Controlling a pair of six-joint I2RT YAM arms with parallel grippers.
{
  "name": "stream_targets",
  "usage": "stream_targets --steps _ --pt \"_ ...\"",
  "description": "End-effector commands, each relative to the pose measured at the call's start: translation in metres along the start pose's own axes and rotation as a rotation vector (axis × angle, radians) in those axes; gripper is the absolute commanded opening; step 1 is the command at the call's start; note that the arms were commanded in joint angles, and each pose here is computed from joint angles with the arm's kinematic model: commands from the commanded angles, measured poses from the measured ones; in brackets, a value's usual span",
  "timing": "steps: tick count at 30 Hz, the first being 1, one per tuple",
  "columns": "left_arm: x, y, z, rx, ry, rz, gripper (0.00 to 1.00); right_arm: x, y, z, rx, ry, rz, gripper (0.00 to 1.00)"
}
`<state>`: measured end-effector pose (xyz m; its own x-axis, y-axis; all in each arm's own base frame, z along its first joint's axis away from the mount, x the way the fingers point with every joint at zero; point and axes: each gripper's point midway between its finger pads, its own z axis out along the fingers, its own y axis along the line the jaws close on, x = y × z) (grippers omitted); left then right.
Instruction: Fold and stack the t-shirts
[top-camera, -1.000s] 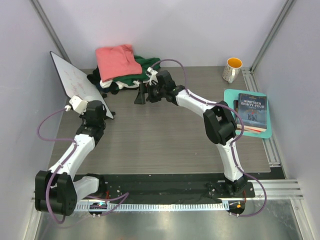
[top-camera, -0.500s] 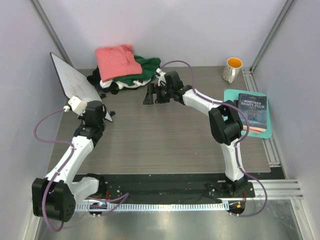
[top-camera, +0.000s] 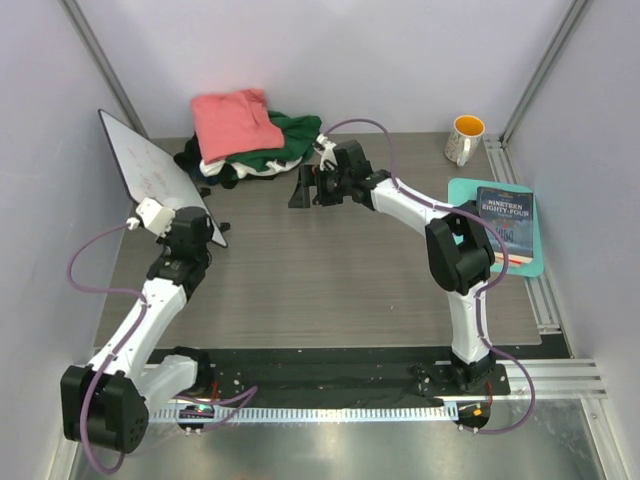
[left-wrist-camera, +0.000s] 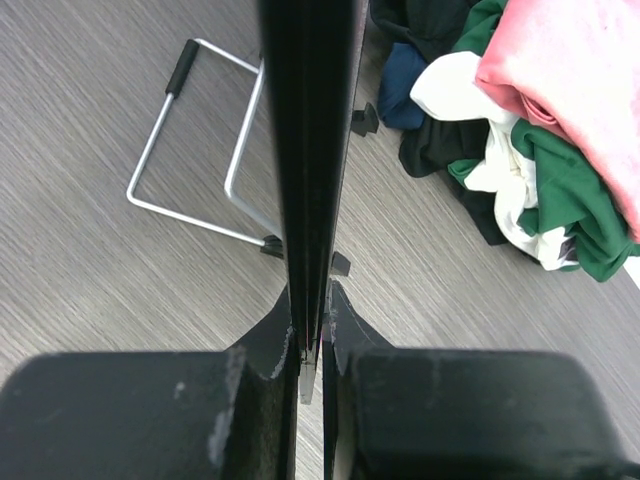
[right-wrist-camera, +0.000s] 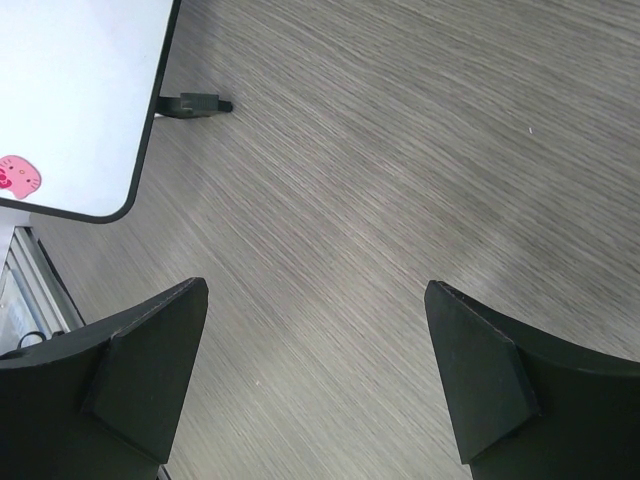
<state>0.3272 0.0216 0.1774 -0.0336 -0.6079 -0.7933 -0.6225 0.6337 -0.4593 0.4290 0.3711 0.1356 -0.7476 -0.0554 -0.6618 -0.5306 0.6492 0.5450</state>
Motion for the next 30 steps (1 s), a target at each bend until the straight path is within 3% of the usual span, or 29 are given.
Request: stream_targets --steps 1,5,7,8,11,26,30 --pt "0.064 0.065 -0.008 -0.185 0.226 0.263 0.00 -0.022 0.021 -0.017 -0.041 -0.063 -0.028 0.96" --pt "0.082 0.058 -0.005 -0.192 0.278 0.284 0.00 -0.026 0.022 -0.020 -0.042 -0.071 -0.034 0.96" --pt "0.083 0.052 -0.006 -0.191 0.284 0.284 0.22 -0.028 0.020 -0.020 -0.038 -0.074 -0.035 0.96" --pt "0.083 0.048 -0.008 -0.189 0.276 0.284 0.51 -0.027 0.020 -0.020 -0.039 -0.072 -0.035 0.96" --pt "0.081 0.041 -0.013 -0.180 0.265 0.299 0.65 -0.030 0.018 -0.021 -0.037 -0.077 -0.032 0.96" --pt "0.067 0.035 -0.019 -0.152 0.230 0.279 0.63 -0.026 0.014 -0.009 -0.056 -0.068 -0.005 0.96" --pt "0.055 0.024 -0.025 -0.107 0.212 0.260 0.63 -0.009 0.024 0.015 -0.087 0.018 -0.016 0.96"
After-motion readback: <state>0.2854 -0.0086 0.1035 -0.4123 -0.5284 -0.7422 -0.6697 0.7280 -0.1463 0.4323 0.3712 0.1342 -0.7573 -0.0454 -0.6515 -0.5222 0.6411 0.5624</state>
